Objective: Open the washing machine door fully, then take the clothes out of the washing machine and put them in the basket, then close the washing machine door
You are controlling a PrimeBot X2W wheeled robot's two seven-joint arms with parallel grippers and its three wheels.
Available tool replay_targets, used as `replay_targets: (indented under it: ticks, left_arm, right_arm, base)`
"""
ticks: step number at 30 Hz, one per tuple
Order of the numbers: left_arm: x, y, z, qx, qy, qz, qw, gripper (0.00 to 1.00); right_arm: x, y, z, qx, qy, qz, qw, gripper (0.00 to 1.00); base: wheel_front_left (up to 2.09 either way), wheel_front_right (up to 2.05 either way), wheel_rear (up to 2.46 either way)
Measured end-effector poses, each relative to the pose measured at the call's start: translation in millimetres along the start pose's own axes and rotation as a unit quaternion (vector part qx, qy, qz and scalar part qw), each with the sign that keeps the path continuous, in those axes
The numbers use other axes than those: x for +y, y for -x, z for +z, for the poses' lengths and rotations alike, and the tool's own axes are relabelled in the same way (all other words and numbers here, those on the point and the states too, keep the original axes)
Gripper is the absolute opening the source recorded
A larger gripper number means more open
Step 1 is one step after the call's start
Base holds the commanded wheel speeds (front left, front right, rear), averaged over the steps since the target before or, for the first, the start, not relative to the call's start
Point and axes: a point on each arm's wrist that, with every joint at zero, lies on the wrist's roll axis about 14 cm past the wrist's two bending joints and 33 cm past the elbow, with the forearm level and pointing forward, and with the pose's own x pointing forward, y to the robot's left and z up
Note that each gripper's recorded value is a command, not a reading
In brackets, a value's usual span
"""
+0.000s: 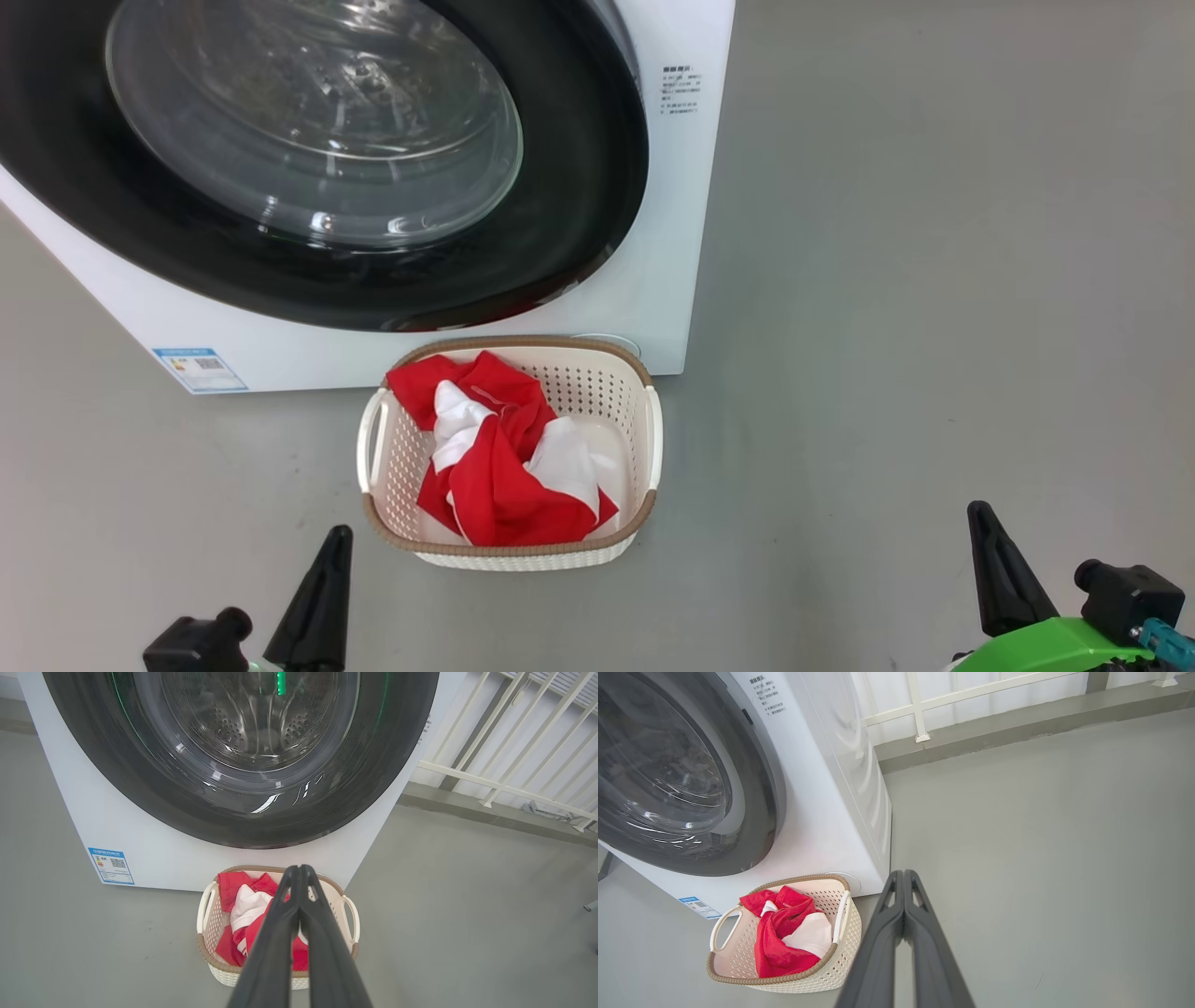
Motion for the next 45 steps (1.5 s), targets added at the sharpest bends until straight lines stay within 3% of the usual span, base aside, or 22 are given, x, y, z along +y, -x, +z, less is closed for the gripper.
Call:
replay_targets:
  ticks: [23,45]
  left_arm:
    - [3,-1,2,0.003,0.115,0.019,0.993,0.0]
    - [5,-1,5,0.006,0.224,0.031,0.974,0.0]
  right_arm:
    - [-7,3,6,-0.001,-0.112,-0.022,0.993,0.0]
    - [-10,5,15,-0.006,-0.222,-0.031,0.975,0.0]
  base:
    - [0.0,0.0,0.0]
    - [0.0,0.0,0.0]
